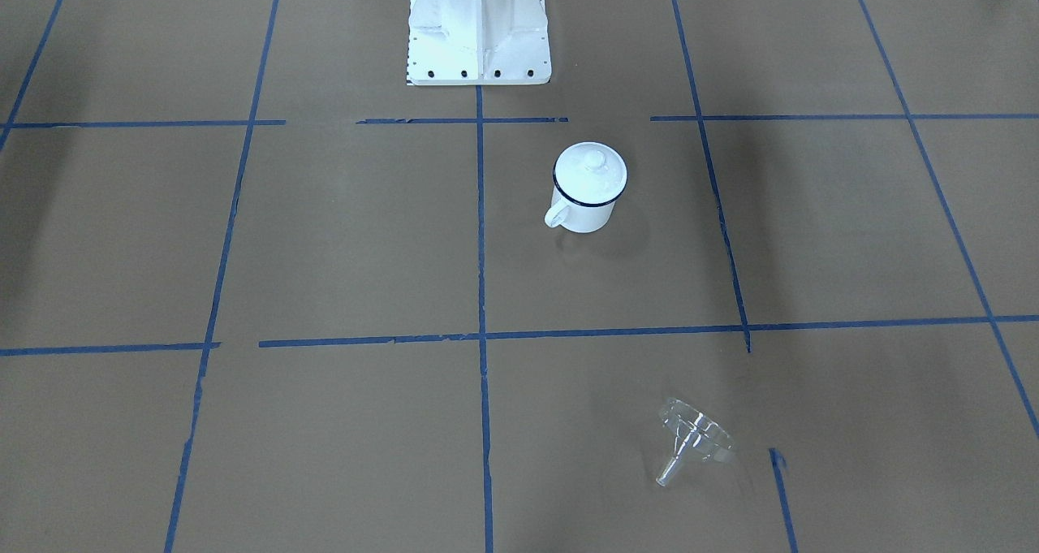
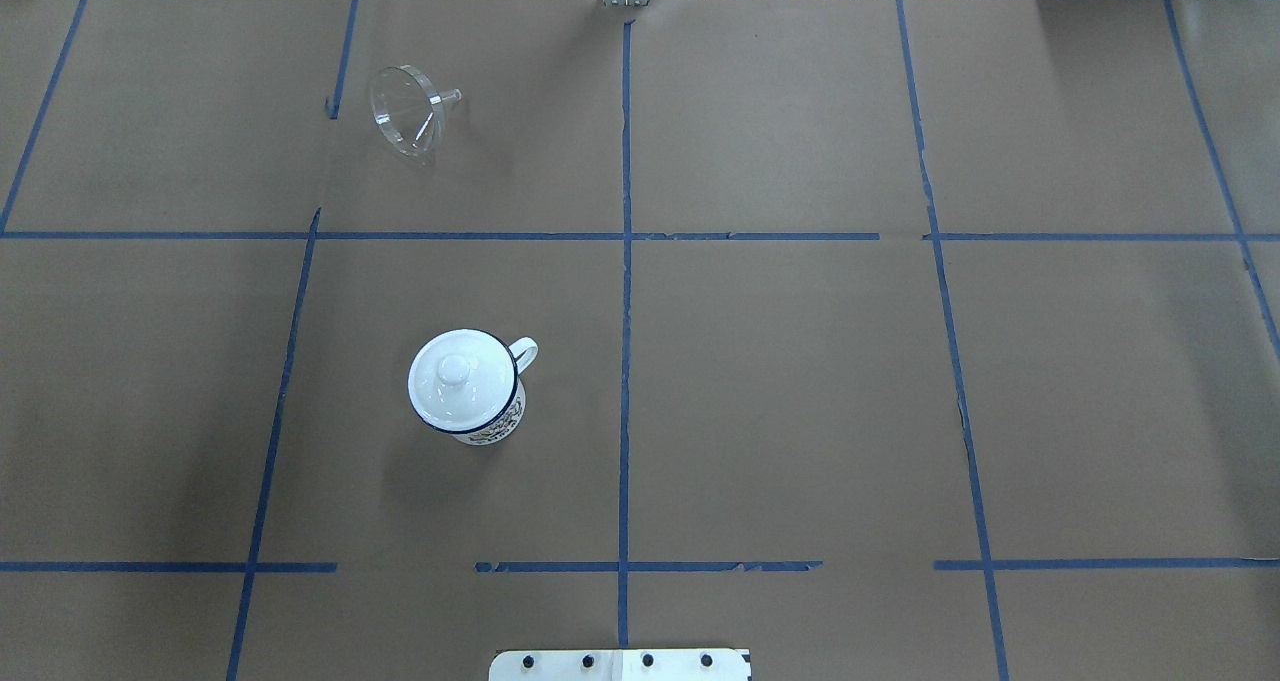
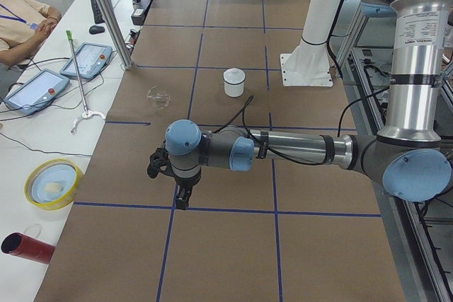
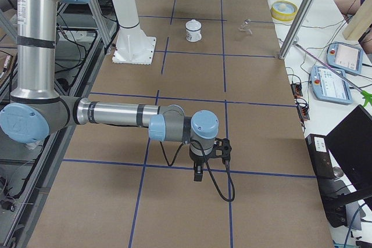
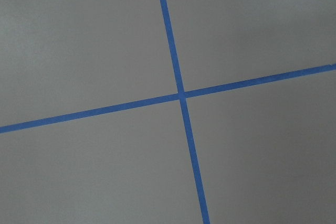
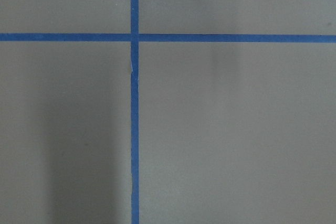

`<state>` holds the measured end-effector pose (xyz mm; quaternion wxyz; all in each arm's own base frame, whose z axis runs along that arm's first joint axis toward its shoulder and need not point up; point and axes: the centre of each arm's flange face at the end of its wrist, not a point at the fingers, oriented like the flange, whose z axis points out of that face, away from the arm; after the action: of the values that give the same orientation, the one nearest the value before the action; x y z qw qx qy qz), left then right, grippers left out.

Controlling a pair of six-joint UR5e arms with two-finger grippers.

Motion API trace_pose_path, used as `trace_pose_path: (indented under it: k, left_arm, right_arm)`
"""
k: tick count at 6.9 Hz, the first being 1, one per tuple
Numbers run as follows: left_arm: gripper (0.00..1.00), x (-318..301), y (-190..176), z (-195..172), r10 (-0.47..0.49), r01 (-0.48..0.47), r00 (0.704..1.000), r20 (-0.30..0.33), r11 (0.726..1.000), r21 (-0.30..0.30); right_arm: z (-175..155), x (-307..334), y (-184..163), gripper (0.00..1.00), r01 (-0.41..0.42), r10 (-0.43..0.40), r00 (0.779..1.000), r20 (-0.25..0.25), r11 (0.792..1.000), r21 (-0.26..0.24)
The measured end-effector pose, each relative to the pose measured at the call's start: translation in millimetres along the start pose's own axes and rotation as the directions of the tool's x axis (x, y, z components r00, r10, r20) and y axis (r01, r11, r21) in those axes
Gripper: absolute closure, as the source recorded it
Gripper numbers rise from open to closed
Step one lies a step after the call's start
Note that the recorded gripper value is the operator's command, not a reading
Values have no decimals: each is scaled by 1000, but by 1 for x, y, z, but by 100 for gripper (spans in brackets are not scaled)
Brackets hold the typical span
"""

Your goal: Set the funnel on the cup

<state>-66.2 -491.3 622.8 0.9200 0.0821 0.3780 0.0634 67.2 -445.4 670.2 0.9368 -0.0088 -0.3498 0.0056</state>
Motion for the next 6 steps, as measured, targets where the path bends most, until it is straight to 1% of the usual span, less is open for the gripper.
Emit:
trace_pose_path:
  k: [1, 2, 3, 4, 5, 6]
  left_arm:
    - [1, 6, -1, -4, -41, 41, 999, 2, 999, 19]
    - [0, 21, -9, -12, -85, 85, 996, 1, 995, 46]
    - [0, 47, -19, -19, -101, 101, 995, -7, 992, 70]
    - [0, 80, -27, -21, -108, 109, 994, -22, 991, 77]
    - [0, 122, -35, -17, -126, 129, 991, -43, 989, 68]
    - [0, 173, -44, -11, -170, 174, 983, -68, 983, 52]
  right_arm:
    - [0, 0, 0, 0, 0, 0, 1000, 0, 1000, 0]
    - [0, 0, 0, 0, 0, 0, 1000, 0, 1000, 0]
    - [0, 0, 0, 0, 0, 0, 1000, 0, 1000, 0]
    - [0, 0, 0, 0, 0, 0, 1000, 0, 1000, 0]
    - [0, 0, 0, 0, 0, 0, 1000, 0, 1000, 0]
    - [0, 0, 0, 0, 0, 0, 1000, 0, 1000, 0]
